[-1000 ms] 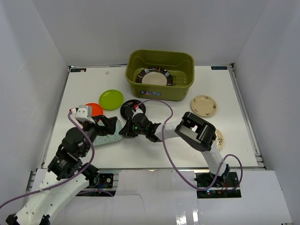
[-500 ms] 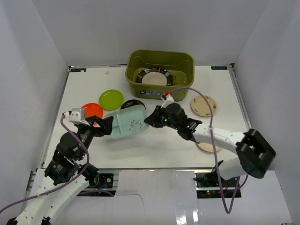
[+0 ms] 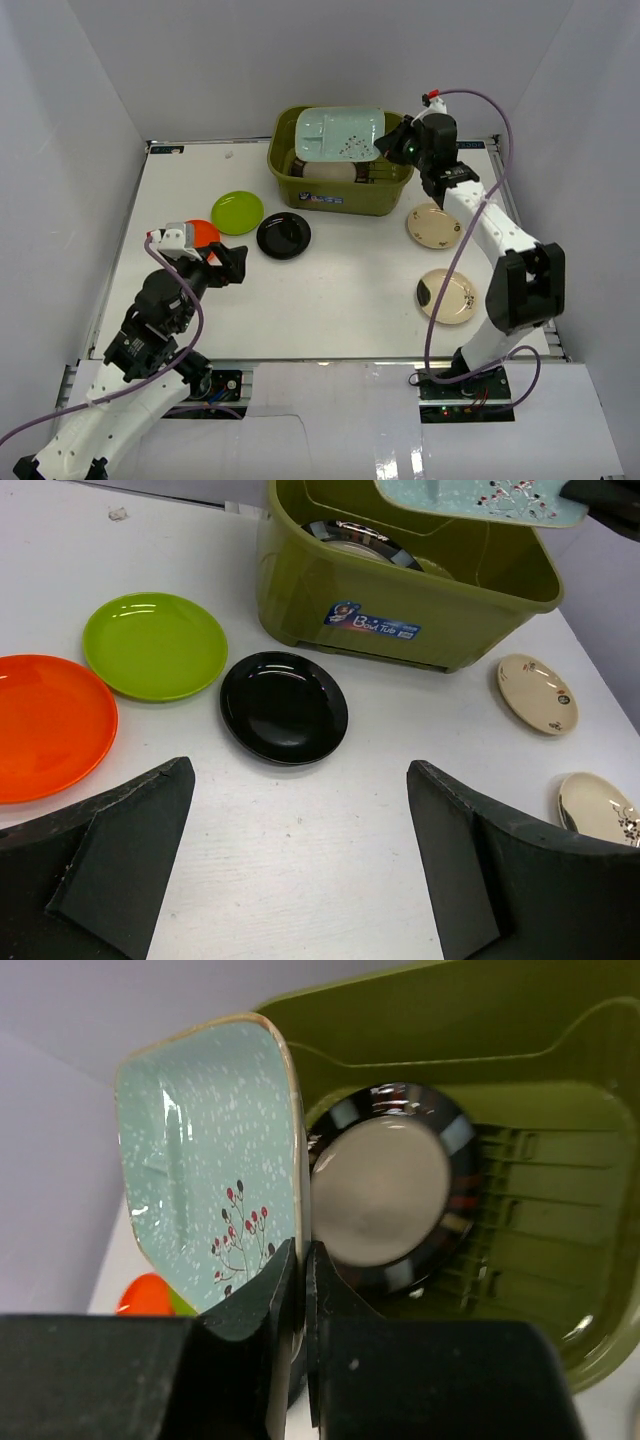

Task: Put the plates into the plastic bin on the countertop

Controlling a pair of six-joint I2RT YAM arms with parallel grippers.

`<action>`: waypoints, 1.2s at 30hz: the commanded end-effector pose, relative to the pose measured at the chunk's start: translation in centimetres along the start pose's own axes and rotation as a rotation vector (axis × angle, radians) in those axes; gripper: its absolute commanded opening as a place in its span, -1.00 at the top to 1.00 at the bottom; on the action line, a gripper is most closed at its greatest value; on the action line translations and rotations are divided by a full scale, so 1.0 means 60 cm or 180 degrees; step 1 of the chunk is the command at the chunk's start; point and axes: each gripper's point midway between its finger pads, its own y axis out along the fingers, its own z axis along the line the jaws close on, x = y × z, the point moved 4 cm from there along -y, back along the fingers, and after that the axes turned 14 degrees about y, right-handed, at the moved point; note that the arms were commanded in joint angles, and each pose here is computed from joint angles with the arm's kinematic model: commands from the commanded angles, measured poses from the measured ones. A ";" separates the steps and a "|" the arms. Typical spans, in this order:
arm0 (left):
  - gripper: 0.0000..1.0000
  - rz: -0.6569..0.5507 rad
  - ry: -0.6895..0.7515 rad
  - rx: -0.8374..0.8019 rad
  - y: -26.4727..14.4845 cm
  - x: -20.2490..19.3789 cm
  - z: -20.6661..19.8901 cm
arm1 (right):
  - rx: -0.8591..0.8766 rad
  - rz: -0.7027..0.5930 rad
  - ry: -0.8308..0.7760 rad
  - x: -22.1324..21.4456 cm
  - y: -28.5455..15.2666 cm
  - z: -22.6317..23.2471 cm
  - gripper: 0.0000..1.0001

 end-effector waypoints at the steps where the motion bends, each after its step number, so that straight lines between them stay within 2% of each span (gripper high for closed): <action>1: -0.96 -0.0045 -0.0062 -0.0020 0.004 0.004 -0.003 | 0.0185 -0.0058 -0.0242 0.058 0.041 0.032 0.85; 4: -0.96 0.0045 -0.0054 0.0031 0.014 -0.006 -0.002 | 0.0004 0.0067 -0.0311 0.058 0.106 -0.009 0.85; 9: -0.96 0.0226 -0.0089 0.0098 0.033 -0.022 -0.006 | -0.0060 0.0148 -0.0312 0.051 0.151 -0.045 0.84; 13: -0.96 0.0205 -0.0212 -0.0109 0.043 -0.009 -0.028 | -0.0226 0.0326 -0.0244 0.022 0.175 -0.087 0.78; 16: -0.96 0.0199 -0.0324 -0.0192 0.056 -0.013 -0.041 | -0.0379 0.0371 -0.0224 0.009 0.181 -0.111 0.43; 17: -0.96 0.0240 -0.0352 -0.0198 0.061 -0.018 -0.044 | -0.0405 0.0387 -0.0238 0.005 0.182 -0.117 0.17; 19: -0.96 0.0372 -0.0404 -0.0219 0.076 -0.032 -0.053 | -0.0466 0.0383 -0.0254 0.005 0.178 -0.122 -0.06; 20: -0.96 0.0419 -0.0415 -0.0208 0.081 -0.038 -0.054 | -0.0485 0.0398 -0.0264 0.001 0.176 -0.127 -0.27; 22: -0.96 0.0491 -0.0443 -0.0200 0.093 -0.053 -0.059 | -0.0438 0.0352 -0.0314 0.009 0.170 -0.115 -0.51; 26: -0.96 0.0636 -0.0558 -0.0205 0.117 -0.074 -0.071 | -0.0221 0.0318 -0.0399 0.028 0.145 -0.069 -0.77; 29: -0.96 0.0835 -0.0673 -0.0079 0.137 -0.104 -0.074 | 0.0087 0.0273 -0.0464 0.043 0.103 -0.014 -0.83; 30: -0.96 0.0890 -0.0701 -0.0022 0.142 -0.114 -0.072 | 0.0088 0.0398 -0.0426 0.015 0.090 -0.023 -0.83; 31: -0.96 0.0980 -0.0718 0.0049 0.150 -0.129 -0.068 | 0.0241 0.0305 -0.0401 0.025 0.060 0.007 -0.83; 32: -0.96 0.1025 -0.0831 0.0107 0.155 -0.137 -0.067 | 0.0396 0.0257 -0.0408 0.018 0.046 0.026 -0.82; 33: -0.96 0.1088 -0.0899 0.0168 0.158 -0.150 -0.061 | 0.0329 0.0414 -0.0338 -0.027 0.032 -0.002 -0.79; 36: -0.96 0.1202 -0.1372 0.0472 0.170 -0.174 -0.009 | 0.0692 0.0295 -0.0314 -0.063 -0.043 0.054 -0.64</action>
